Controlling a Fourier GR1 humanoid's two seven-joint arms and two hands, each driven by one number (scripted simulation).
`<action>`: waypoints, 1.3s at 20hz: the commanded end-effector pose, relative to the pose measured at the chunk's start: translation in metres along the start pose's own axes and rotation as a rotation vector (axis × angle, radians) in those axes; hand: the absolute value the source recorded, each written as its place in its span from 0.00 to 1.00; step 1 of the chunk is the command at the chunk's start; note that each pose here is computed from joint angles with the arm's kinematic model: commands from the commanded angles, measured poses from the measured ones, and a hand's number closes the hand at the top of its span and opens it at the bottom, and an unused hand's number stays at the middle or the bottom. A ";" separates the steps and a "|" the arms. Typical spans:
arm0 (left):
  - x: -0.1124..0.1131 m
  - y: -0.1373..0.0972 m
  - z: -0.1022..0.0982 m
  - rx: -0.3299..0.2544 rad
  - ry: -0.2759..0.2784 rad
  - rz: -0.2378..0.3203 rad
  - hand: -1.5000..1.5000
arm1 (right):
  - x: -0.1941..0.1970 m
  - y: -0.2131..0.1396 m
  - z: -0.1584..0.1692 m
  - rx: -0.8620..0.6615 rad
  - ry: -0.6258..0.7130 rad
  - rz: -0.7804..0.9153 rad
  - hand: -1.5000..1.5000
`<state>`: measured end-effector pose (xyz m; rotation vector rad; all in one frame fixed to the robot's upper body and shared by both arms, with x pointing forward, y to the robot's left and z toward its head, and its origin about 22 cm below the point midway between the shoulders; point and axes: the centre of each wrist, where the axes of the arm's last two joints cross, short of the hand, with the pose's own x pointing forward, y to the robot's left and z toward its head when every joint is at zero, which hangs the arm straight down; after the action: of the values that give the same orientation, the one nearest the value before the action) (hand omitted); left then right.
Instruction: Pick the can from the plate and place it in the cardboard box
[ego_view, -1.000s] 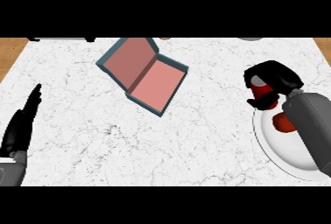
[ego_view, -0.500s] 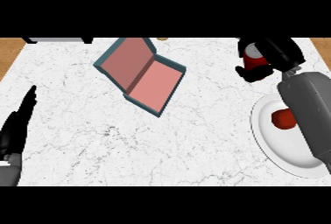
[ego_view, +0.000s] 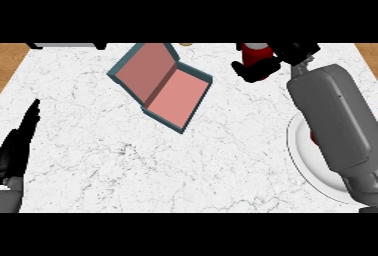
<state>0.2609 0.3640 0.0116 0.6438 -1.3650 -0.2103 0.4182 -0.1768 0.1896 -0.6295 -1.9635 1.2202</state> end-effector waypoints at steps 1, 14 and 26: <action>0.006 -0.006 0.009 -0.012 -0.011 -0.011 0.50 | 0.025 0.000 -0.026 -0.004 -0.003 -0.112 1.00; -0.006 -0.008 -0.005 -0.008 -0.020 -0.007 0.50 | 0.094 0.033 -0.105 0.045 0.116 -0.306 1.00; 0.039 -0.034 -0.008 -0.086 -0.095 0.013 0.50 | 0.081 0.070 -0.107 0.013 0.294 -0.211 1.00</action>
<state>0.2866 0.3324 0.0243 0.5871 -1.4274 -0.2836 0.4526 -0.0288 0.1941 -0.4777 -1.7701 1.0040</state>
